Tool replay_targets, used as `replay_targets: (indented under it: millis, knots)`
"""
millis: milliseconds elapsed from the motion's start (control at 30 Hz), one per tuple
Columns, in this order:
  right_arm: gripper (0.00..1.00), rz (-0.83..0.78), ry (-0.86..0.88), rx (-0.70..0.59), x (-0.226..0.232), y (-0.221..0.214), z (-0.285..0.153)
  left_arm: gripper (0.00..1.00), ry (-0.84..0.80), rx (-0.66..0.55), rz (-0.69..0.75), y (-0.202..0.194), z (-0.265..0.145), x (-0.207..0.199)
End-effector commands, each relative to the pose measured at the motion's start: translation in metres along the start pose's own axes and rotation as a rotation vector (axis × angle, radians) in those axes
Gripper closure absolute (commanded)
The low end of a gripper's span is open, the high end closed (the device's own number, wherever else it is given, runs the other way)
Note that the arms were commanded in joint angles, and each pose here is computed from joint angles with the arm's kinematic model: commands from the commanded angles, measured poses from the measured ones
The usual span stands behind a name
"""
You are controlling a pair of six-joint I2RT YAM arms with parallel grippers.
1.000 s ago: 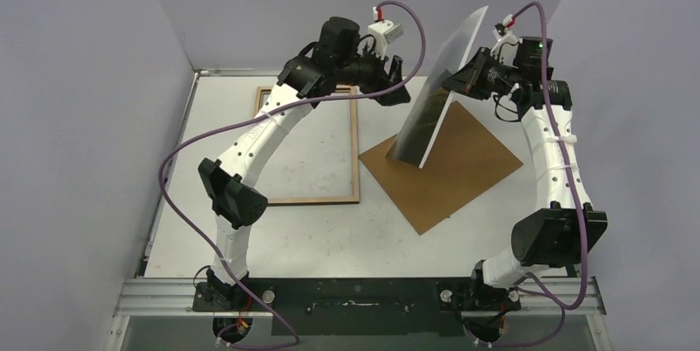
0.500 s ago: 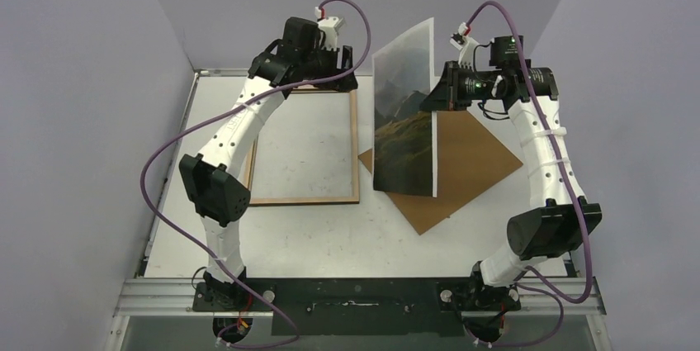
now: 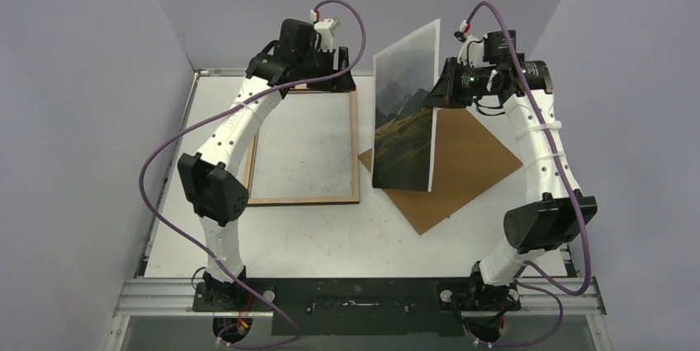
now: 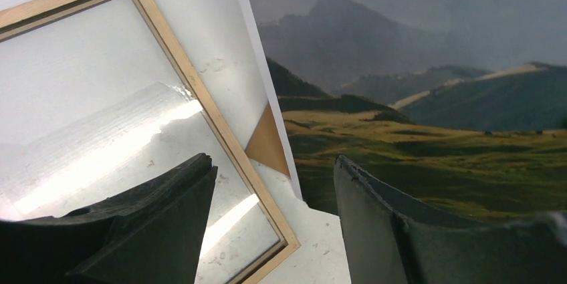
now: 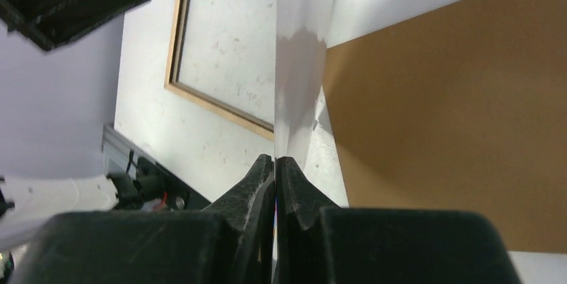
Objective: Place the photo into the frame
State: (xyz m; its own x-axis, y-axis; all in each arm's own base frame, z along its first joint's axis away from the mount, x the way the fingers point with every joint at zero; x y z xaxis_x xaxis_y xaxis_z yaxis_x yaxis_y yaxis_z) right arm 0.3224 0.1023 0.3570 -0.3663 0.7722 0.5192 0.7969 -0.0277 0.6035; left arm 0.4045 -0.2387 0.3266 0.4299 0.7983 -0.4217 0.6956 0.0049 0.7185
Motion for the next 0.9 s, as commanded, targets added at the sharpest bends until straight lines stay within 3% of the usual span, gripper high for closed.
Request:
replay_targets:
  millis: [0,400,600,867]
  knots:
    - [1.00,0.198,-0.161,-0.165,-0.004,0.030,0.001,0.35,-0.106,-0.094,0.049,0.014,-0.029,-0.042]
    - [1.00,0.558,-0.504,-0.317,-0.017,0.030,-0.003,0.28,-0.315,-0.148,0.347,-0.013,-0.023,-0.139]
    - [1.00,0.676,-0.522,-0.376,-0.020,0.028,-0.001,0.26,-0.457,-0.181,0.429,-0.013,-0.017,-0.156]
    - [1.00,0.772,-0.507,-0.371,-0.017,0.024,0.001,0.31,-0.453,-0.312,0.614,-0.044,-0.001,-0.166]
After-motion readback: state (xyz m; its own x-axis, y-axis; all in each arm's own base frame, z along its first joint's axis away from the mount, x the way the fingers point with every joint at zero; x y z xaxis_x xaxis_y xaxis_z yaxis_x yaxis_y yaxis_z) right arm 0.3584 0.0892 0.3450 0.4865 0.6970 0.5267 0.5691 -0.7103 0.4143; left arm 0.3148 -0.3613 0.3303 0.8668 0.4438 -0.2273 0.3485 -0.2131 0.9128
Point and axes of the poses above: each gripper's point midway between its finger pads, its own z axis out along the fingers, its own x axis along the line the jaws close on, y = z × x, the point moved 7 cm from there along -z, back along the fingers, and after that the axes turned 3 degrees about -z, right-handed, at the moved point
